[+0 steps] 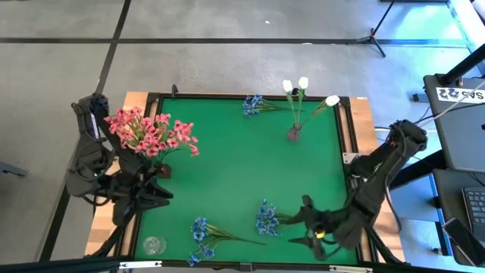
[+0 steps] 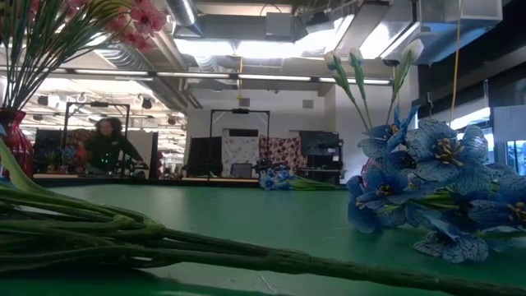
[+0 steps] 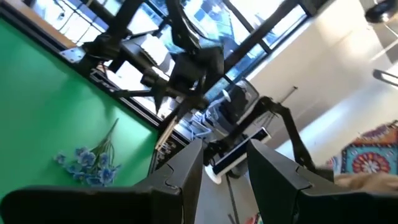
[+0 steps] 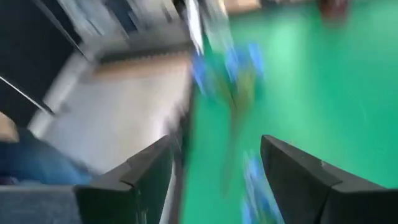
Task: Sort flowers into vase by color
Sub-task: Move the bottom right blue flower to the bottom middle of the table, then put the bottom left blue flower into the transparent vase
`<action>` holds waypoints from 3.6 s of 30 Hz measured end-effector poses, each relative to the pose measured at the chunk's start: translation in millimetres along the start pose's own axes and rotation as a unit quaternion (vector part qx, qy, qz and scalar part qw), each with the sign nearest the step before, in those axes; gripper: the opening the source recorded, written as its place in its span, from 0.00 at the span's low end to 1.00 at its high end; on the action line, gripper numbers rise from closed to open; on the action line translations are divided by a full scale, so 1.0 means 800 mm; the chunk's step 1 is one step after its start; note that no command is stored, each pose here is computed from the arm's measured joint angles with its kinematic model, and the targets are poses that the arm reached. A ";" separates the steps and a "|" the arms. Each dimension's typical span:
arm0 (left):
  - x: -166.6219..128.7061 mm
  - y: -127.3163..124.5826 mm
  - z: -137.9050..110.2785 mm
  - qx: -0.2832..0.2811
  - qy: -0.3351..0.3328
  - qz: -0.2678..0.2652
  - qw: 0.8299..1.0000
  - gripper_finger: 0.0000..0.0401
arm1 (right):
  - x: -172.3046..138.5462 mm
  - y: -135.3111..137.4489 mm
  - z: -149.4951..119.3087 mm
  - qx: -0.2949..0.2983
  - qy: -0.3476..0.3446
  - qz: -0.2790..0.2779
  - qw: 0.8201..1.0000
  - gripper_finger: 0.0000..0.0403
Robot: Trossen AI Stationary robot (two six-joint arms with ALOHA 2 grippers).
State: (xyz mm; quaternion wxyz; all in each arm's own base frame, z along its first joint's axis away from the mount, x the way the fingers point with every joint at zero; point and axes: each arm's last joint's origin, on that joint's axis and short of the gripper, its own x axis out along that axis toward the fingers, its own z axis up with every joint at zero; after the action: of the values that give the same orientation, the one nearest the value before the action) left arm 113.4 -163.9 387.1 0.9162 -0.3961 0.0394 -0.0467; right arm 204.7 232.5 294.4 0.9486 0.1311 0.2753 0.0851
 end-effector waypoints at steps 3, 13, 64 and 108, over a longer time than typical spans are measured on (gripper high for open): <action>0.008 0.003 -0.001 -0.003 -0.008 0.012 1.000 0.30 | 0.002 -0.009 -0.042 0.009 0.104 -0.077 0.992 0.60; 0.016 0.007 0.003 -0.003 -0.021 0.026 0.999 0.30 | 0.067 -0.052 -0.135 -0.057 0.307 -0.155 0.937 0.60; 0.107 0.041 -0.116 0.241 0.159 0.074 0.955 0.30 | 0.201 -0.118 0.051 -0.025 0.162 -0.128 0.978 0.79; 0.189 0.184 -0.260 0.280 0.410 0.242 0.834 0.05 | 0.168 -0.115 0.069 -0.011 0.271 -0.178 0.946 0.79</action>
State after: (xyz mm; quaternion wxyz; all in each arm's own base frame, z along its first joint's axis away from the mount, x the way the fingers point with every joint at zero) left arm 248.7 -231.6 132.4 0.8697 -0.0451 0.4914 0.0092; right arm 354.8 165.5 245.1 0.8392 0.0418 0.5400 -0.0493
